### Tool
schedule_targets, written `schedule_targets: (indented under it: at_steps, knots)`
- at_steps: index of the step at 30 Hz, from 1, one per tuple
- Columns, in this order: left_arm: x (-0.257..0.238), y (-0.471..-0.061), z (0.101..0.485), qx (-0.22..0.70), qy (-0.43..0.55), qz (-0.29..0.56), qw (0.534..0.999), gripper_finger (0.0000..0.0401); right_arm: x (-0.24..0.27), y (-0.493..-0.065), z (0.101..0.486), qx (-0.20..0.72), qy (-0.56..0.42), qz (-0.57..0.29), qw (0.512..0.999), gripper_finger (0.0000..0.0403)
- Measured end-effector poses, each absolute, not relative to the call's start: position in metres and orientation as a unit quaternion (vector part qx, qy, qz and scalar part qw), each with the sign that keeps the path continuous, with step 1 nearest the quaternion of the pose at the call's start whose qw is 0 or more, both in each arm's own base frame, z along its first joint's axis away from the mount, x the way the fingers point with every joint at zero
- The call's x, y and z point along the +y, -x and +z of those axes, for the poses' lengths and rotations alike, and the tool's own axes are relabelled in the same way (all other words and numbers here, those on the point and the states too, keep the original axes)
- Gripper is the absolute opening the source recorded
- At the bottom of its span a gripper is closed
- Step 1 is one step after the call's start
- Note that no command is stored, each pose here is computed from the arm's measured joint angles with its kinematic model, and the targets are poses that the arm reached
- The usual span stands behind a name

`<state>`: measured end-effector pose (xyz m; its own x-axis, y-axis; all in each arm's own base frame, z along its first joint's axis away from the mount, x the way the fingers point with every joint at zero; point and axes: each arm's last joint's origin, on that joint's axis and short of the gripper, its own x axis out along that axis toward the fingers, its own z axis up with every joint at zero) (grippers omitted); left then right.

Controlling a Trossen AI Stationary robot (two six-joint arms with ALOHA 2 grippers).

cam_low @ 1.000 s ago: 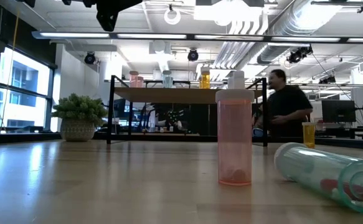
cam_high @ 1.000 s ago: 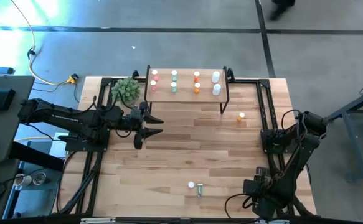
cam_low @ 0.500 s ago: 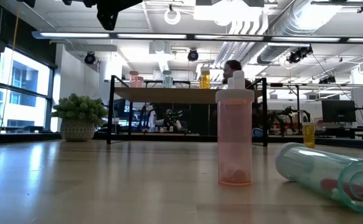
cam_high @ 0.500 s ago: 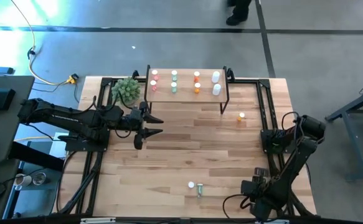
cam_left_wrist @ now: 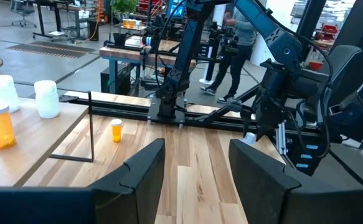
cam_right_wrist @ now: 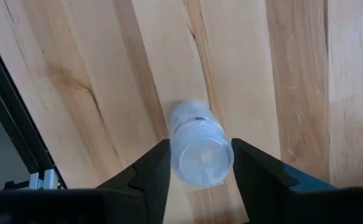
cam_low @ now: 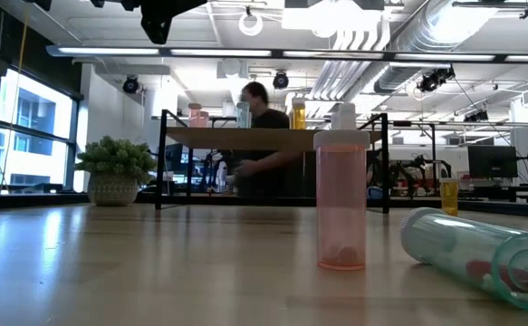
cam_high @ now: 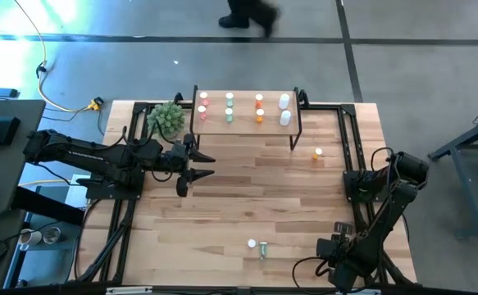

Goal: Pick and place medicine bottles onto shelf by color
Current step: Put the white pill bottle on the shelf aligned with the other white pill bottles

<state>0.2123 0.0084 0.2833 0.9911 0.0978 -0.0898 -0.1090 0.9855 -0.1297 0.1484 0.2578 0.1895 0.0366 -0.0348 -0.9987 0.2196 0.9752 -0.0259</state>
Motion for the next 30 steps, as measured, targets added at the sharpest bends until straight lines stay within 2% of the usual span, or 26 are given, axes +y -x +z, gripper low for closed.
schedule_targets:
  at_steps: [6, 22, 30]
  knots:
    - [0.008, -0.212, 0.283, 0.041, 0.068, 0.052, 0.995, 0.017, 0.258, -0.148, 0.19, 0.688, -0.067, -0.088, 0.717, 0.012]
    - [0.008, -0.212, 0.279, 0.062, 0.081, 0.055, 0.993, 0.017, 0.235, -0.174, 0.205, 0.686, -0.107, -0.086, 0.715, 0.012]
    - [0.012, -0.209, 0.267, 0.119, 0.071, 0.119, 0.983, 0.017, 0.199, -0.205, 0.222, 0.668, -0.131, -0.081, 0.728, 0.012]
